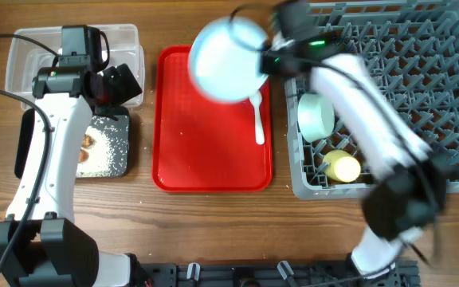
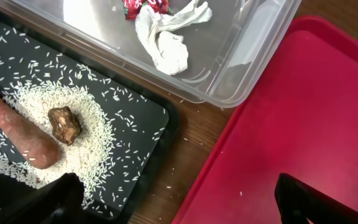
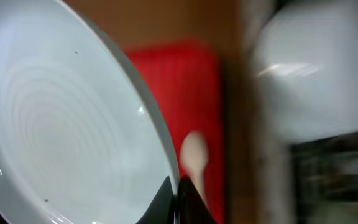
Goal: Sort waste into correct bins and load items into the dishwasher rack
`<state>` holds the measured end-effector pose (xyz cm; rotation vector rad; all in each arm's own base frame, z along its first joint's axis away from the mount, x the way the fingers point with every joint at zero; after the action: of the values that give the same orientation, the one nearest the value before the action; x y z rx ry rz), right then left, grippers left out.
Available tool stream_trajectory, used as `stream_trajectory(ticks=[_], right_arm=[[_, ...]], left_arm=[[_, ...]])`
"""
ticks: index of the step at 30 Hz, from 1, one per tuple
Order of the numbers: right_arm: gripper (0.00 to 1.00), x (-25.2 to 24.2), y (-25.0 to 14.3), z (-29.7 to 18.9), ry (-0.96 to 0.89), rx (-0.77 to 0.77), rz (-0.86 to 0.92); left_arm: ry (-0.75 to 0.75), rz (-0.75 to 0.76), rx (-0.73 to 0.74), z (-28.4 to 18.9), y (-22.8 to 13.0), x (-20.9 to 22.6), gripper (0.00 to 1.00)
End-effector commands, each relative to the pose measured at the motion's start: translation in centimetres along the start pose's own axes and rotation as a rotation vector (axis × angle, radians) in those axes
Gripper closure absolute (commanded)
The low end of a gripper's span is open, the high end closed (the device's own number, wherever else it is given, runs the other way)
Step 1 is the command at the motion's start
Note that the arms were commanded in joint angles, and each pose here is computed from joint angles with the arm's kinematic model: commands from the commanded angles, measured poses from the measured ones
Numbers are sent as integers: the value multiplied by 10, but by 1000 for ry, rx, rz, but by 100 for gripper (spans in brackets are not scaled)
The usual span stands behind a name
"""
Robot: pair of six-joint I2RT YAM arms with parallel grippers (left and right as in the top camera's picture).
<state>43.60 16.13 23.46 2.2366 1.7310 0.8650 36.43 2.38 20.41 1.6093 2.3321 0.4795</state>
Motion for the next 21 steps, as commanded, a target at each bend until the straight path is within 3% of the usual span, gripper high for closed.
stream_trajectory(ticks=[1,5,11,15,21], right_arm=[[96,-51,66,-120,-297,-444,-32],[96,-91,75,-181,-611,-570,-141],[96,-120,68,-182,-963,-436,-423],[96,-124,64,-159,-1009,-330,-553],[96,-139,67,-128,-1098,-251,-571]], left_arm=[[3,-3,-20,-4,5,2,0],[3,-3,-20,-4,5,2,0],[3,-3,-20,-4,5,2,0],[3,-3,-20,-4,5,2,0],[3,-3,-20,-4,5,2,0]])
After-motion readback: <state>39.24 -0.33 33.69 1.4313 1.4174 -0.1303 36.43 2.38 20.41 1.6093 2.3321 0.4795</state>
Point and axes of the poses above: each gripper's point midway between its finger pads, its own z axis out along the fingers, its own x axis along the line the jaws close on, y = z × x, the point moved 4 cm from there along -z, back along the fingers, and after that the axes turned 9 degrees about z, right-handed, at the moved point
